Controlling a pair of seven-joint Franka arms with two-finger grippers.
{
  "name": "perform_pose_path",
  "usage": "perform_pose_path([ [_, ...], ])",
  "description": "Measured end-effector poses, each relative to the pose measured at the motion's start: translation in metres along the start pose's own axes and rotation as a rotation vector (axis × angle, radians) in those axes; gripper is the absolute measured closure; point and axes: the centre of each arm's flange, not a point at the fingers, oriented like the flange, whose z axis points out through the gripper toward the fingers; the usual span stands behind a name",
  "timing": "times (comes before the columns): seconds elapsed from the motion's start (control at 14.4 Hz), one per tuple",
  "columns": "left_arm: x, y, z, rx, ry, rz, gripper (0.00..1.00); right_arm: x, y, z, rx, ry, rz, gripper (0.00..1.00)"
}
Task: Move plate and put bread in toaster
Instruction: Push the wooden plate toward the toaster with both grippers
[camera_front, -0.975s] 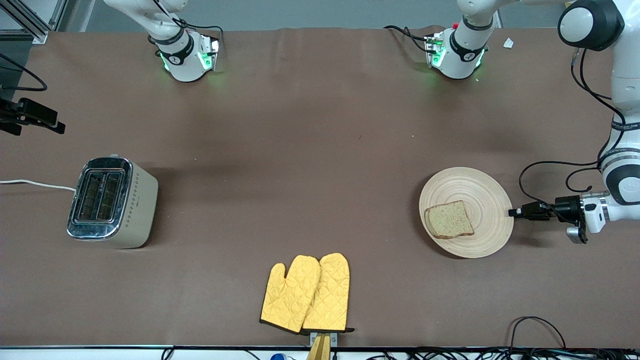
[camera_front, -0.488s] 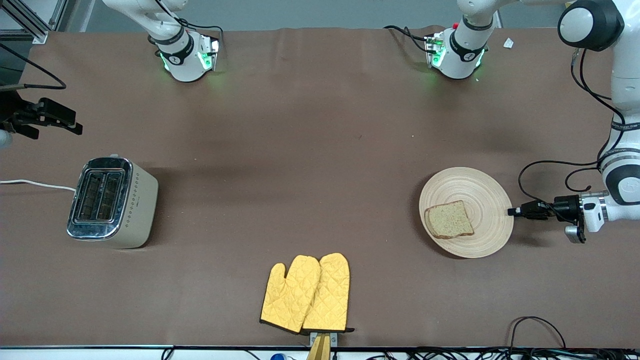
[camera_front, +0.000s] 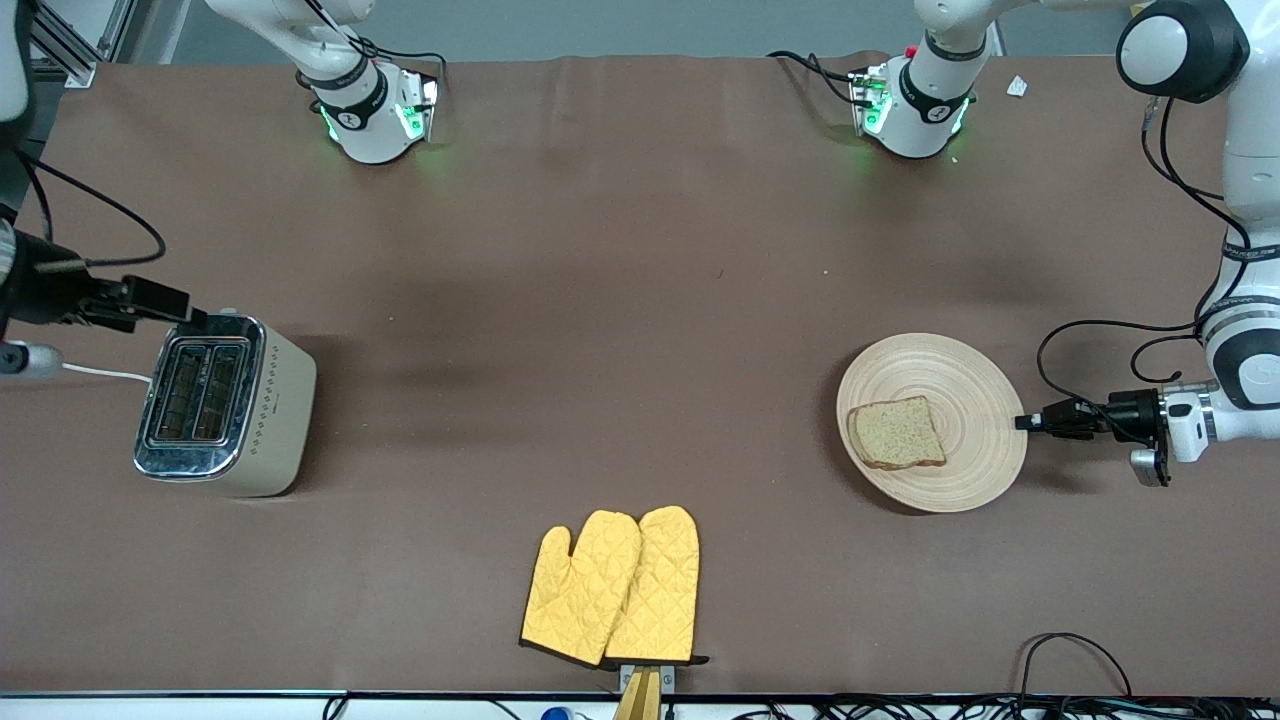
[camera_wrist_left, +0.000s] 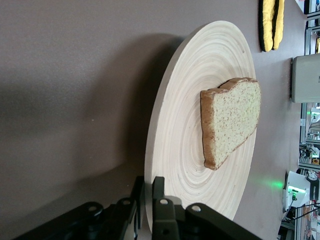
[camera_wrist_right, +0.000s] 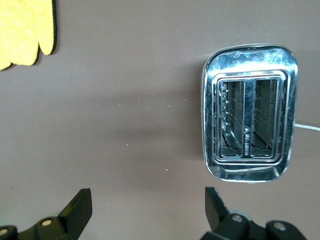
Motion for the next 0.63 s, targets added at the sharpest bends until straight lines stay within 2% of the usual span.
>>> perform_pose_path([
  [0.35, 0.0, 0.012, 0.008, -0.066, -0.049, 0.022, 0.9, 0.033, -0.025, 0.052, -0.003, 0.021, 0.037, 0.0],
  [0.63, 0.02, 0.046, 0.025, -0.125, -0.083, 0.06, 0.9, 0.052, -0.07, 0.115, -0.02, -0.027, 0.129, 0.0],
])
